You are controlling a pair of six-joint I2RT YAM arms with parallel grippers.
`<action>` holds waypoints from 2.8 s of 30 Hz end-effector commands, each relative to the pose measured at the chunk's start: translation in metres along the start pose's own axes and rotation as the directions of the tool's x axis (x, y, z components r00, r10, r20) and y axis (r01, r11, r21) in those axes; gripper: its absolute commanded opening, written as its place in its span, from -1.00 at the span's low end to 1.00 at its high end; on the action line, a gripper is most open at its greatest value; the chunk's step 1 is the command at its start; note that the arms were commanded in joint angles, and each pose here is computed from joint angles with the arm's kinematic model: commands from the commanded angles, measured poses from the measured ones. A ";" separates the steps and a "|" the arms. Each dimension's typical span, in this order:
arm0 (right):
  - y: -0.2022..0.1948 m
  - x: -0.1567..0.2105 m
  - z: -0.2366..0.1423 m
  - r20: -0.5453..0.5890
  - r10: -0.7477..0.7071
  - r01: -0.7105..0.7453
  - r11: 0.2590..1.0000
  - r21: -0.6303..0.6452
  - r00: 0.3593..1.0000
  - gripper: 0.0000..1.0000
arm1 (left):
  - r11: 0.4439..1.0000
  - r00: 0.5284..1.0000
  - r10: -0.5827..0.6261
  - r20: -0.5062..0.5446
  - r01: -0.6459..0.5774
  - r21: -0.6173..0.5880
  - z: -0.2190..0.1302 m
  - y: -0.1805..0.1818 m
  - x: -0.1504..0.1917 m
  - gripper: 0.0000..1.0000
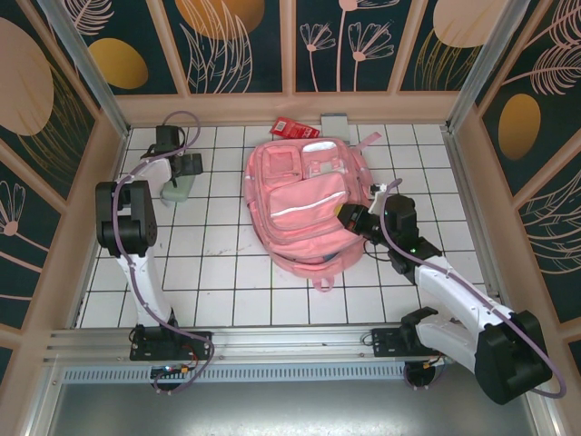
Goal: Pack the student bag
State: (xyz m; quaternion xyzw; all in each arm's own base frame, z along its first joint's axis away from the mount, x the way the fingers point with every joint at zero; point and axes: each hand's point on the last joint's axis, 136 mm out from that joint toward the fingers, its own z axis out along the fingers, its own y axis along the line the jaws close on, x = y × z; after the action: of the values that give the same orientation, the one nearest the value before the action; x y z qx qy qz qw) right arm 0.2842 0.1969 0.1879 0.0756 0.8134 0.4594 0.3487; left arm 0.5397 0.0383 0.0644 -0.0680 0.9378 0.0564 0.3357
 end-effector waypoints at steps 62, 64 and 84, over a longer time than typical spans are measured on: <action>0.078 -0.108 0.018 0.163 -0.064 0.085 0.988 -0.126 0.985 -1.00 | 0.772 0.896 0.122 0.426 -0.355 0.527 -0.314 -0.276 0.103 0.34; 0.076 -0.110 0.018 0.165 -0.057 0.078 0.989 -0.124 0.985 -1.00 | 0.758 0.879 0.157 0.450 -0.399 0.516 -0.322 -0.288 0.114 0.31; 0.080 -0.122 0.017 0.129 -0.025 0.048 0.983 -0.177 0.991 -1.00 | 0.565 0.784 0.405 0.470 -0.619 0.545 -0.321 -0.373 0.214 0.23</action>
State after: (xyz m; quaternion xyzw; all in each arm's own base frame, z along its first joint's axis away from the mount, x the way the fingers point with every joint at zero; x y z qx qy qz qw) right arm 0.3614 0.1935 0.2302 0.1088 0.8070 0.4719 0.3380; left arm 0.2486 -0.3775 0.1509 0.3166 0.8209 -0.1635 0.4463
